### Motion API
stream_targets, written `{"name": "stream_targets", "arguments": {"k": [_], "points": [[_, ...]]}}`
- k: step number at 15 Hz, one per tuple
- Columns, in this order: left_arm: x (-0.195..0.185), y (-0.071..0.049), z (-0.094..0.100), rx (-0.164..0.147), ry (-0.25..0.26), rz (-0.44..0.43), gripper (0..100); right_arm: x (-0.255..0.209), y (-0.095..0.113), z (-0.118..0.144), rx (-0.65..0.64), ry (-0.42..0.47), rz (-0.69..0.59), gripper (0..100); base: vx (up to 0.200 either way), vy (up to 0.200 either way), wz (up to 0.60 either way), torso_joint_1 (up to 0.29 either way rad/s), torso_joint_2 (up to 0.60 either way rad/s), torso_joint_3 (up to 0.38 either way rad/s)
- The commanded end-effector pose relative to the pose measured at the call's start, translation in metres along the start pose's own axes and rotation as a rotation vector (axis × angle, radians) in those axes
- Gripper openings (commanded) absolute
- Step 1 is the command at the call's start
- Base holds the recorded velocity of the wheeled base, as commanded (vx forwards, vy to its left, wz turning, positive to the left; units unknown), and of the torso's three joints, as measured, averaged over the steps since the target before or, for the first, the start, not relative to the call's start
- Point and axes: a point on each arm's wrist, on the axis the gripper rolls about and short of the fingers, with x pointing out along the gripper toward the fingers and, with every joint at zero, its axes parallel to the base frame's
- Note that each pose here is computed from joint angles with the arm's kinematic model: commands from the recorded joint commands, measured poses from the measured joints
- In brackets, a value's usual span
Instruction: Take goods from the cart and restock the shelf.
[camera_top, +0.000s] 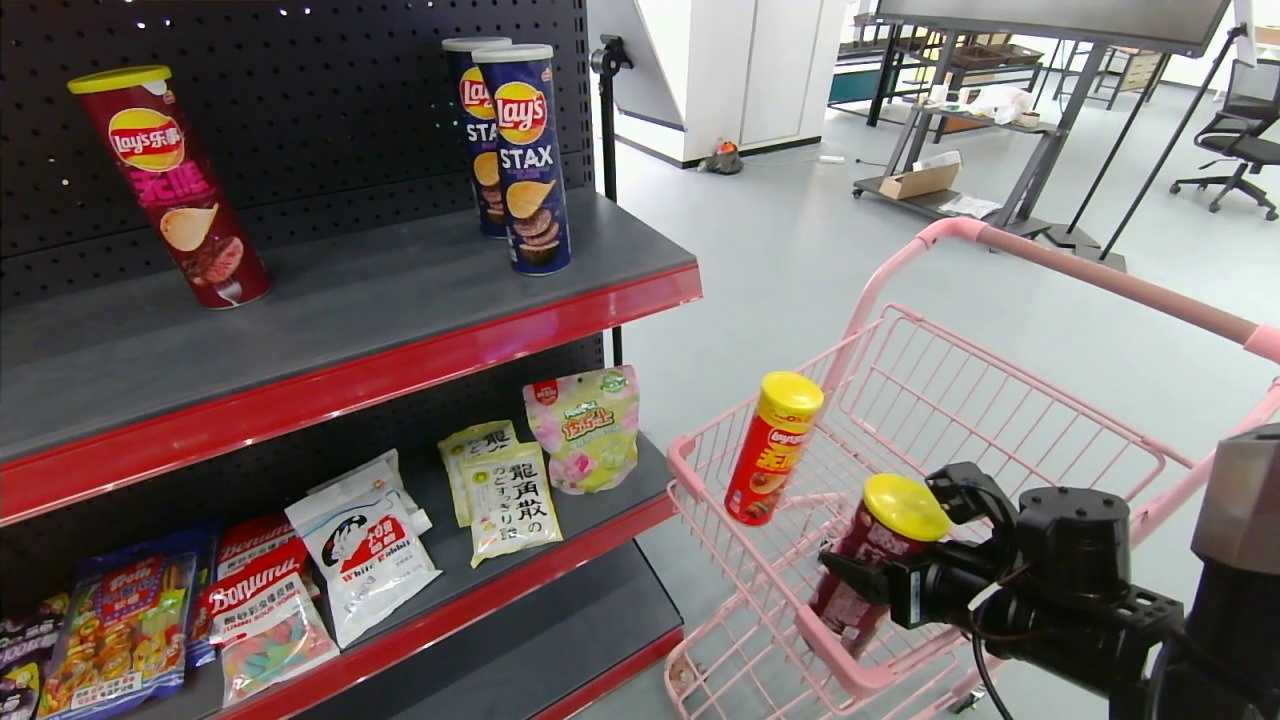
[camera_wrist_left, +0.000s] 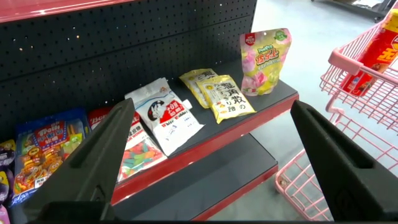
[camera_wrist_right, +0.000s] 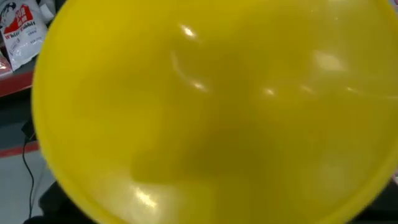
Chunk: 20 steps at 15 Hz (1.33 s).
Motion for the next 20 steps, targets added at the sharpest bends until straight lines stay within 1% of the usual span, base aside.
{"name": "stream_targets", "arguments": {"k": [1,5,6,8,9,12,13,14,15,16,17,18,19,20], "points": [[0.000,0.000,0.000,0.000,0.000,0.001,100,0.001,0.000,-0.001,0.001,0.004,-0.002,0,0.000,0.000,0.00,0.000,0.00,0.000],[0.000,0.000,0.000,0.000,0.000,-0.001,100,0.002,0.001,-0.001,-0.006,0.003,-0.005,0,0.000,0.000,0.00,0.000,0.00,0.000],[0.000,0.000,0.000,0.000,0.000,-0.001,100,0.001,0.002,0.002,-0.011,-0.018,-0.024,0,0.000,0.000,0.00,0.000,0.00,0.000],[0.000,0.000,0.000,0.000,0.000,-0.001,100,-0.004,0.004,0.026,-0.033,-0.142,-0.079,0,0.000,0.000,0.00,0.000,0.00,0.000],[0.000,0.000,0.000,0.000,0.000,-0.001,100,-0.010,0.006,0.039,-0.058,-0.180,-0.089,0,0.000,0.000,0.00,0.000,0.00,0.000],[0.000,0.000,0.000,0.000,0.000,-0.001,100,-0.037,0.016,0.098,-0.131,-0.309,-0.108,0,0.000,0.000,0.00,0.000,0.00,0.000],[0.000,0.000,0.000,0.000,0.000,-0.001,100,-0.044,0.019,0.110,-0.148,-0.330,-0.114,0,0.000,0.000,0.00,0.000,0.00,0.000],[0.000,0.000,0.000,0.000,0.000,-0.001,100,-0.069,0.026,0.135,-0.169,-0.346,-0.122,0,0.000,0.000,0.00,0.000,0.00,0.000],[0.000,0.000,0.000,0.000,0.000,-0.001,100,-0.082,0.030,0.145,-0.170,-0.350,-0.127,0,0.000,0.000,0.00,0.000,0.00,0.000],[0.000,0.000,0.000,0.000,0.000,-0.001,100,-0.113,0.038,0.163,-0.168,-0.348,-0.142,0,0.000,0.000,0.00,0.000,0.00,0.000],[0.000,0.000,0.000,0.000,0.000,-0.001,100,-0.125,0.041,0.167,-0.168,-0.348,-0.142,0,0.000,0.000,0.00,0.000,0.00,0.000],[0.000,0.000,0.000,0.000,0.000,-0.001,100,-0.162,0.048,0.174,-0.165,-0.347,-0.151,0,0.000,0.000,0.00,0.000,0.00,0.000],[0.000,0.000,0.000,0.000,0.000,-0.001,100,-0.186,0.049,0.170,-0.160,-0.339,-0.218,0,0.000,0.000,0.00,0.000,0.00,0.000],[0.000,0.000,0.000,0.000,0.000,-0.001,100,-0.213,0.050,0.155,-0.173,-0.292,-0.271,0,0.000,0.000,0.00,0.000,0.00,0.000]]}}
